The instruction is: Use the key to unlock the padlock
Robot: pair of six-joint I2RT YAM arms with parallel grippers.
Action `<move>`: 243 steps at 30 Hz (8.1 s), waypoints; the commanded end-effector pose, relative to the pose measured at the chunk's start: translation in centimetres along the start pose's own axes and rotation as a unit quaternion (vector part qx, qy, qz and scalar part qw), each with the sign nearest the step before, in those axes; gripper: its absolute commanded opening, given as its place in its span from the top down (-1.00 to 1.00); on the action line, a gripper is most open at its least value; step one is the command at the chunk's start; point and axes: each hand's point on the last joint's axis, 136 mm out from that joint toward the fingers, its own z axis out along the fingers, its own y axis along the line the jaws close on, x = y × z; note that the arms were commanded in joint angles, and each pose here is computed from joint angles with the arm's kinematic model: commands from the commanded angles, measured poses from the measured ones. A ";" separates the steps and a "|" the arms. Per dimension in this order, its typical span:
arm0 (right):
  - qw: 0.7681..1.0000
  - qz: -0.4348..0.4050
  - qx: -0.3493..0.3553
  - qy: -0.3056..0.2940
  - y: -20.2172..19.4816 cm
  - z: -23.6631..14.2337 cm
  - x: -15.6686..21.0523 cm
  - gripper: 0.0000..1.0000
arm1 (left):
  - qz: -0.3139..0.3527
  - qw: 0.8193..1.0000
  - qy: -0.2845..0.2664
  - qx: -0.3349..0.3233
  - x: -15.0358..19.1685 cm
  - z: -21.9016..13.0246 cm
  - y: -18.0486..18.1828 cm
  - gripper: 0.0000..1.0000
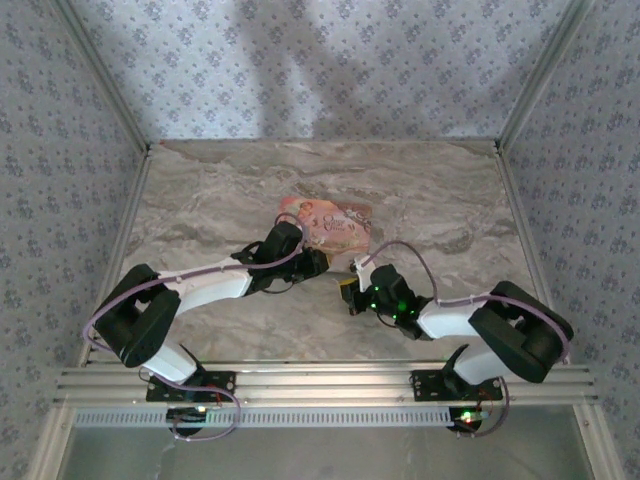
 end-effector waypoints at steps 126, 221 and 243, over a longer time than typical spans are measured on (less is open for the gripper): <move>0.982 -0.032 -0.059 -0.174 2.3 2.2 -9.6 1.00 | -0.008 0.998 -0.002 0.057 -1.0 -1.5 -4.1 0.51; 0.974 0.170 -0.134 -0.062 3.8 4.7 -6.4 1.00 | -0.178 0.977 -0.067 0.096 -1.4 0.9 2.6 -0.20; 0.970 0.189 -0.147 -0.053 4.3 5.0 -6.5 1.00 | -0.199 0.971 -0.073 0.107 -1.5 0.7 2.1 0.33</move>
